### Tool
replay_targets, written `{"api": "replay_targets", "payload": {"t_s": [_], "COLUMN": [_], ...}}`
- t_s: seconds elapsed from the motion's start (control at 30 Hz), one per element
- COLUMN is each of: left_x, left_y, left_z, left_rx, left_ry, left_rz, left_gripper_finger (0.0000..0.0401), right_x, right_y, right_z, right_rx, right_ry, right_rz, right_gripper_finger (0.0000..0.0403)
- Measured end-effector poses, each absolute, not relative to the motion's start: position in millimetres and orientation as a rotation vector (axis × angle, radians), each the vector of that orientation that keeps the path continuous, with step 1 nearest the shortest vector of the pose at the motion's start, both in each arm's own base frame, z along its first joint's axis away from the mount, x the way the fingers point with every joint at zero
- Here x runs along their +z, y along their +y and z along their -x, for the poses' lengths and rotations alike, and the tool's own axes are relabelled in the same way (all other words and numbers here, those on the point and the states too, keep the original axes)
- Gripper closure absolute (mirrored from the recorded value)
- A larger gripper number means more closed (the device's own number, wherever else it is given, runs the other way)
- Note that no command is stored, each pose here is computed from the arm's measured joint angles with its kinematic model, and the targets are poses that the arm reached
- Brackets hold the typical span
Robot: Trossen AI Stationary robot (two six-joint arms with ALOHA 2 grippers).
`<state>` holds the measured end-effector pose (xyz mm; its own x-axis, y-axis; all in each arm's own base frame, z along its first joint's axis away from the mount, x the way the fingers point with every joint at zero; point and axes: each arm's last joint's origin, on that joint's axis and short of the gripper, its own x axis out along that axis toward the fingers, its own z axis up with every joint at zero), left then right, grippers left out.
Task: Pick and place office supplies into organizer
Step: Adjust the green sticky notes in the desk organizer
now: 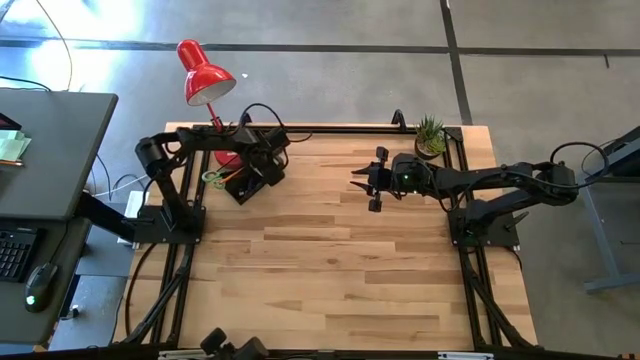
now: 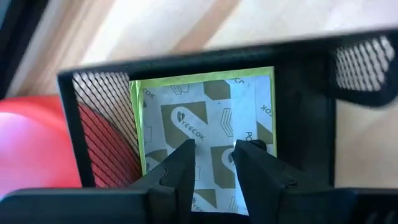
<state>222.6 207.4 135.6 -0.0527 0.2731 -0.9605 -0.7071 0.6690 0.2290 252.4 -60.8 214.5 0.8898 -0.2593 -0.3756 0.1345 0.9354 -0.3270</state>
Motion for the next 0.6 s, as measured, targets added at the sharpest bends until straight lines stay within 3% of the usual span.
{"api": "replay_targets", "payload": {"t_s": [0.6], "left_x": [163.6], "left_y": [201.5], "left_z": [-214.0], "left_rx": [0.872], "left_ry": [1.377], "left_rz": [0.332], "left_gripper_finger": [0.0299], "right_x": [214.6], "right_y": [-60.8], "right_z": [-252.5], "right_rx": [-0.207], "right_ry": [0.427], "right_rz": [0.307], "right_gripper_finger": [0.0286]}}
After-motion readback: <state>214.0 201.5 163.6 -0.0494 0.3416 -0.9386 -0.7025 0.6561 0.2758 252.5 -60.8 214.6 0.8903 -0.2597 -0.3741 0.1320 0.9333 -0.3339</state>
